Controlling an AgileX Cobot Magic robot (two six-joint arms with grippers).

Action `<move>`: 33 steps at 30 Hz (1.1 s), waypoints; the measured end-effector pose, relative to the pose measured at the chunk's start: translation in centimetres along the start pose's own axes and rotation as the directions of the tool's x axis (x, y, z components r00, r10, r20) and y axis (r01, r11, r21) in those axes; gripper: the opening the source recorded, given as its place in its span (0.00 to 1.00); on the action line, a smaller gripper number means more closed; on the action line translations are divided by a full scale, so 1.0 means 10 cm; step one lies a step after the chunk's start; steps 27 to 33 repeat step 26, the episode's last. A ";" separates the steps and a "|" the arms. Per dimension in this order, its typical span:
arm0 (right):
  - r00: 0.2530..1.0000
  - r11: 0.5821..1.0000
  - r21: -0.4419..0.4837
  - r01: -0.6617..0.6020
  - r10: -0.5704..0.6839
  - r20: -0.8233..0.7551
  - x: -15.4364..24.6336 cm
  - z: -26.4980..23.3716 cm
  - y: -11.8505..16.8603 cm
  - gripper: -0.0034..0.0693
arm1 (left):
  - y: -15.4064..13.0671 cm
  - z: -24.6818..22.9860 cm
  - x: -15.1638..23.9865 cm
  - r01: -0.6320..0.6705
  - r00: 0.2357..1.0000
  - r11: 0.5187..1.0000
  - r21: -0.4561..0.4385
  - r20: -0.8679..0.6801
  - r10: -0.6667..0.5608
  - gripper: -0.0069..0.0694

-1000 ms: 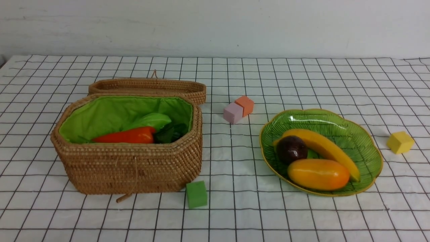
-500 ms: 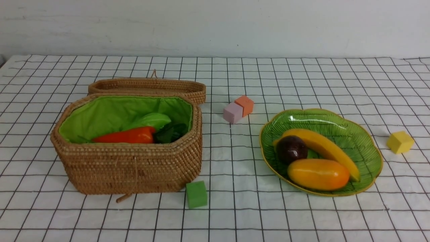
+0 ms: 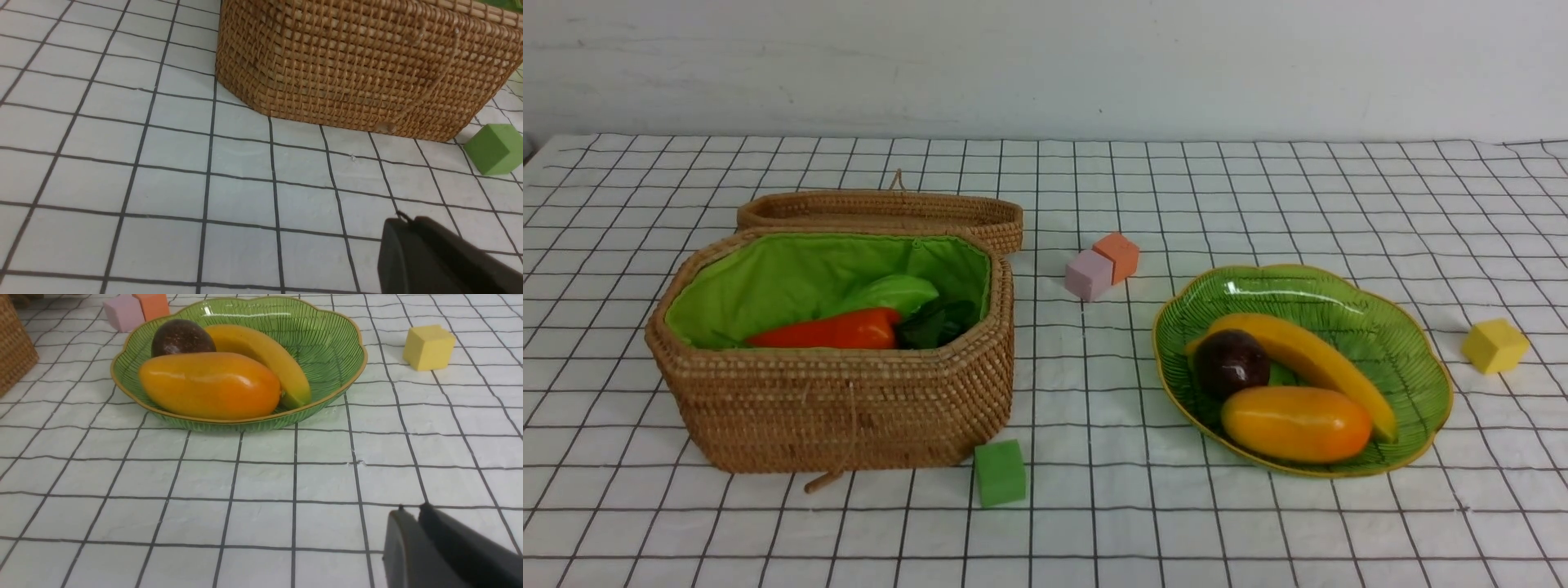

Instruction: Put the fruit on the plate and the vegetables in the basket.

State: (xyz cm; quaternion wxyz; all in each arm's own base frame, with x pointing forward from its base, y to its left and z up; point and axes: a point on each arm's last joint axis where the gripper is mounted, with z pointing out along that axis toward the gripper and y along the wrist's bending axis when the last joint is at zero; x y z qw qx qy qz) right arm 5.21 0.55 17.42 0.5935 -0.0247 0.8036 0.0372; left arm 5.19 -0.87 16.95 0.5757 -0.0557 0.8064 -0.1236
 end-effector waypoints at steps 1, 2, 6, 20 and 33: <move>1.000 1.000 0.000 0.000 0.000 0.000 0.00 0.00 0.00 0.14 | 0.00 0.00 0.00 0.000 1.000 1.000 0.000 0.000 0.000 0.07; 1.000 1.000 0.000 0.000 0.000 0.000 0.00 0.00 0.00 0.14 | 0.00 0.00 0.00 0.000 1.000 1.000 0.000 0.000 0.000 0.07; 1.000 1.000 0.000 0.000 0.000 0.000 0.00 0.00 0.00 0.15 | 0.00 0.00 0.00 0.000 1.000 1.000 0.000 0.000 0.000 0.07; 1.000 1.000 0.000 0.000 0.000 0.000 0.00 0.00 0.00 0.18 | 0.00 0.00 0.00 0.000 1.000 1.000 0.000 0.000 0.000 0.07; 1.000 1.000 0.000 0.000 0.000 0.000 0.00 0.00 0.00 0.18 | 0.00 0.00 0.00 0.000 1.000 1.000 0.000 0.000 0.000 0.08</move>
